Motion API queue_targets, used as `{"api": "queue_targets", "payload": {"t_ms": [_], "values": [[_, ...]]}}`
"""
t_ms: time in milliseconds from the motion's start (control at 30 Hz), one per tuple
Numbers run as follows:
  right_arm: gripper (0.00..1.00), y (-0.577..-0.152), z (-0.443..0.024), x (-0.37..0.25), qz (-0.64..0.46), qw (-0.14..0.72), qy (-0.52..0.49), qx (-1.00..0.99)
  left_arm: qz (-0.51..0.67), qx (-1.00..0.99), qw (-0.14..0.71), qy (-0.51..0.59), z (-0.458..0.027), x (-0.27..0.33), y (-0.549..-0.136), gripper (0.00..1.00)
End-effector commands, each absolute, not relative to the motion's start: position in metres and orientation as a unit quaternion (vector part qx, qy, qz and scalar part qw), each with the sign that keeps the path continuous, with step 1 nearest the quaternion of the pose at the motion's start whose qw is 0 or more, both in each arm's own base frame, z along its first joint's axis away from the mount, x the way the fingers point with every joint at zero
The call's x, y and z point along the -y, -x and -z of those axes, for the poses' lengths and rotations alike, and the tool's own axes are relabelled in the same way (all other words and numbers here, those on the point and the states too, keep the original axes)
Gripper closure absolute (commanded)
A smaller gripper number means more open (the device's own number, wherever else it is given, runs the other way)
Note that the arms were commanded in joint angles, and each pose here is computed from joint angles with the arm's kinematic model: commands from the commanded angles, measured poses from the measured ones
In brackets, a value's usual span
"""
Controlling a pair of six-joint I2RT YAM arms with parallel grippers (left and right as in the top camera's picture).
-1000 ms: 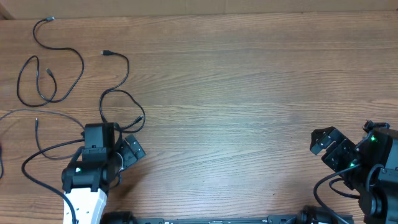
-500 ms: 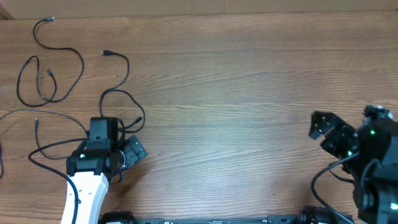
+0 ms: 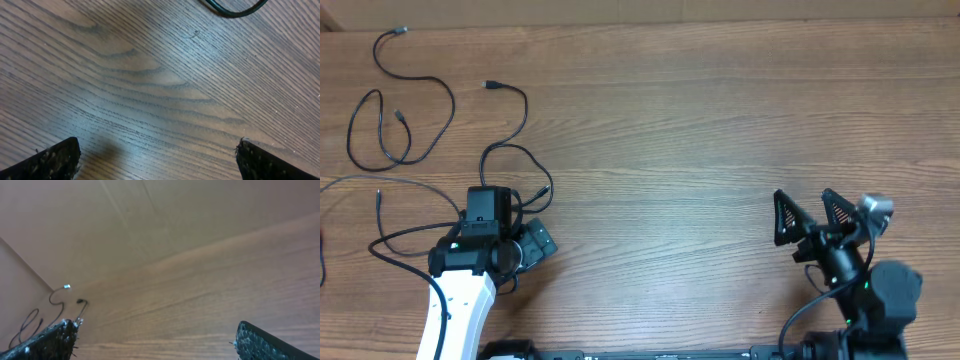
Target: Untangle cables
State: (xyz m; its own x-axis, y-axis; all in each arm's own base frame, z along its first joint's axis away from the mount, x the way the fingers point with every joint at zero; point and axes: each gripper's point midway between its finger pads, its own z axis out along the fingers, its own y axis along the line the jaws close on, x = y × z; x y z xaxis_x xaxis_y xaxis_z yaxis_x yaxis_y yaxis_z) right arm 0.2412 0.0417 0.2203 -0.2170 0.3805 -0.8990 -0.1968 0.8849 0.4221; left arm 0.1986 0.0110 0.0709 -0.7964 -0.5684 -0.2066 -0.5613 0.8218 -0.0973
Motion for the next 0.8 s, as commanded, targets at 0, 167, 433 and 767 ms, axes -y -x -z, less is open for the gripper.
{"api": "queue_targets", "payload": {"t_ms": [0, 167, 433, 767], "values": [[0.0, -0.238, -0.215, -0.044, -0.233, 0.644, -0.047, -0.727, 0.019, -0.946, 0.108, 0.305, -0.069, -0.009, -0.197, 0.01], [0.0, -0.239, -0.211, -0.044, -0.233, 0.658, -0.042, -0.715, 0.019, -0.946, 0.108, 0.305, -0.069, -0.009, -0.197, 0.0], [0.0, -0.241, -0.209, -0.041, -0.223, 0.672, -0.039, -0.705, 0.019, -0.946, 0.108, 0.305, -0.069, -0.009, -0.197, 0.0], [0.0, -0.239, -0.196, -0.034, -0.208, 0.689, -0.05, -0.693, 0.019, -0.946, 0.108, 0.305, -0.069, -0.009, -0.197, 0.0]]}}
